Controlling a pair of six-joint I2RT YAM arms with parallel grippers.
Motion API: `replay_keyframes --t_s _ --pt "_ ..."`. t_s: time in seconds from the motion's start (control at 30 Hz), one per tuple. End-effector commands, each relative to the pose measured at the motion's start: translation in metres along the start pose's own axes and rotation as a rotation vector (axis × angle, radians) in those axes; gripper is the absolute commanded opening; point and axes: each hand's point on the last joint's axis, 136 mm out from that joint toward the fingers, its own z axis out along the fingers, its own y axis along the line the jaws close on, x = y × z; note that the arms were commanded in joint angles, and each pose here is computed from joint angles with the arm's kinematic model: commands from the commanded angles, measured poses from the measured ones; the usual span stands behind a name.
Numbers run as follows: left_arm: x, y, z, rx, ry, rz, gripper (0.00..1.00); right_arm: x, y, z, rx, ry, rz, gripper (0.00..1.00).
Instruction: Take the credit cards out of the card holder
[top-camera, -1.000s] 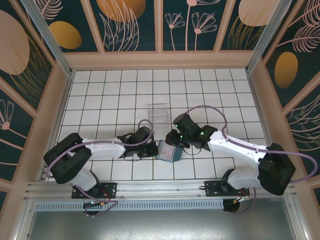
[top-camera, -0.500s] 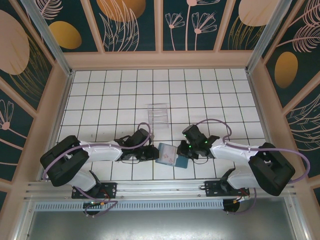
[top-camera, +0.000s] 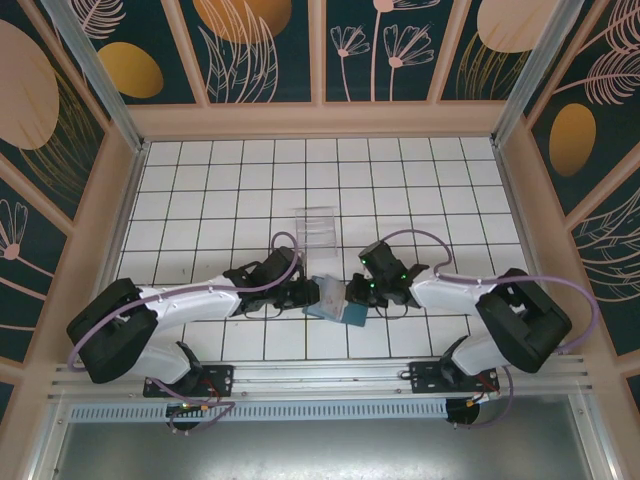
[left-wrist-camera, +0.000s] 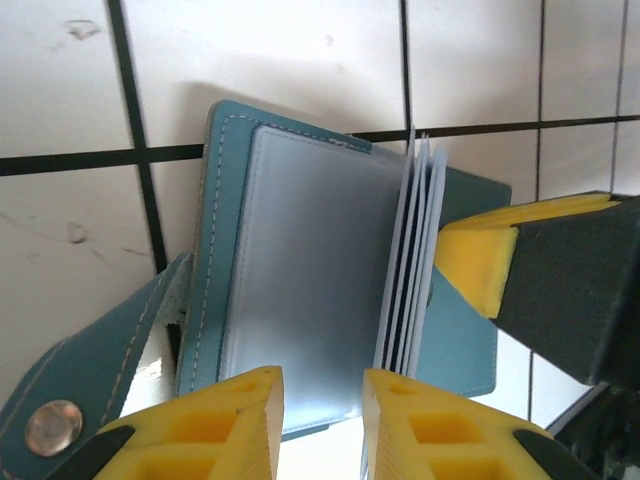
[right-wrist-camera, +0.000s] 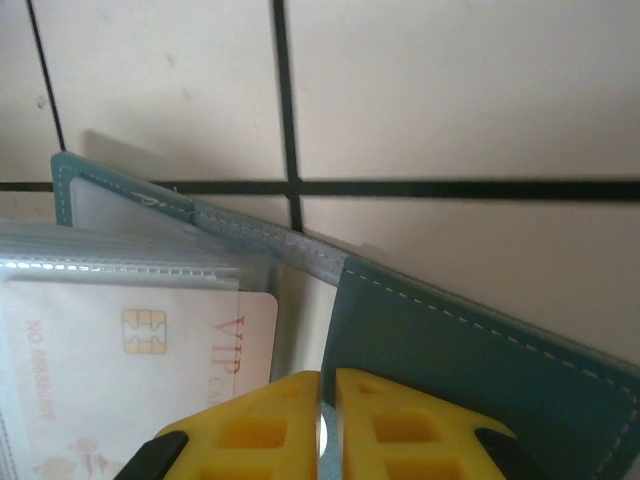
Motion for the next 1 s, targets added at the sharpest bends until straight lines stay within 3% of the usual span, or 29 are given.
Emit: replay_keyframes --t_s 0.0,0.23,0.53,0.8,0.97 --pt "-0.007 0.011 -0.010 -0.088 -0.035 0.012 0.28 -0.009 0.004 0.004 0.016 0.001 -0.057 0.13" --pt "-0.013 0.028 -0.020 -0.208 -0.065 0.027 0.28 -0.010 0.003 0.010 0.030 0.014 -0.074 0.13" --pt "-0.034 -0.014 -0.017 -0.089 -0.104 0.013 0.39 -0.011 0.022 0.005 -0.019 0.016 -0.102 0.14" --pt "-0.028 0.002 0.000 -0.141 -0.077 0.013 0.39 -0.008 0.032 -0.012 -0.031 0.026 -0.031 0.29" --pt "-0.020 0.013 0.009 -0.146 -0.053 0.013 0.39 -0.004 0.039 -0.025 -0.111 -0.001 -0.008 0.30"
